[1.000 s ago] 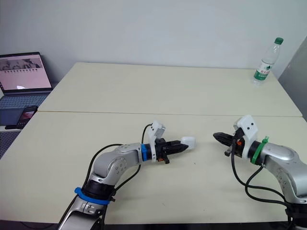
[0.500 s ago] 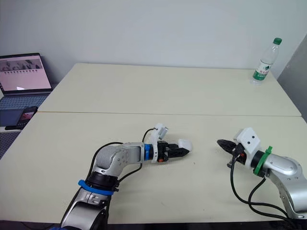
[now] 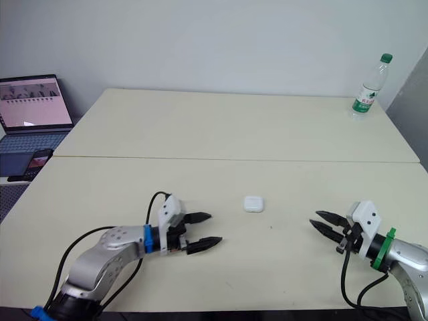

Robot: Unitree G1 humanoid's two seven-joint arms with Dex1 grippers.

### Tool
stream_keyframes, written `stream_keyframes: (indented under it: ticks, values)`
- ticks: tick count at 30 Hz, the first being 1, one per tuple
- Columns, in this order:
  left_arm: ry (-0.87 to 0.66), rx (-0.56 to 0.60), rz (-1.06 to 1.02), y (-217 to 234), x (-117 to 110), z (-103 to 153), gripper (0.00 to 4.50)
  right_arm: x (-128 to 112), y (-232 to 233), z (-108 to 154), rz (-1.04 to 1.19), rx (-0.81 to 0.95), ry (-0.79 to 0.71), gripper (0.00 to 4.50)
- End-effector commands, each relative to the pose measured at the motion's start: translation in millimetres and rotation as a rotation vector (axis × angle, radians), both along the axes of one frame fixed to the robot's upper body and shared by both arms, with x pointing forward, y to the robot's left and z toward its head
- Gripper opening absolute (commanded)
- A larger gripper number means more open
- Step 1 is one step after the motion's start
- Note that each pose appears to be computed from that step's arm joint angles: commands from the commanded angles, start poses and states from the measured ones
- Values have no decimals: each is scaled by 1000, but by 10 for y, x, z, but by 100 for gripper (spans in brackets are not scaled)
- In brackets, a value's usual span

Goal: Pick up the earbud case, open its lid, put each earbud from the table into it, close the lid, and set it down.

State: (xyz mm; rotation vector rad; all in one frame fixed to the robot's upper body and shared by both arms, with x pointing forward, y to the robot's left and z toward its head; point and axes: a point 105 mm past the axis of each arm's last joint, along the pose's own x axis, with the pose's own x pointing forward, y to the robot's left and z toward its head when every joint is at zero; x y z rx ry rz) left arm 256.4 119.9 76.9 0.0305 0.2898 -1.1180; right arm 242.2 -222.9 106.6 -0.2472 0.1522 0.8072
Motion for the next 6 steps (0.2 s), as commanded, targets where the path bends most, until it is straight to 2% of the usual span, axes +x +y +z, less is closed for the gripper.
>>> stream_keyframes:
  ticks: [1, 5, 6]
  values:
    - [-114, -52, -1, 64, -62, 191, 450, -5, -63, 20, 16, -9, -46, 278]
    - [-144, -55, 48, 124, -57, 196, 450, -8, -90, -42, 36, -19, -40, 423]
    - [-151, -44, 44, 128, -61, 185, 450, -11, -78, -40, 43, 2, -31, 447]
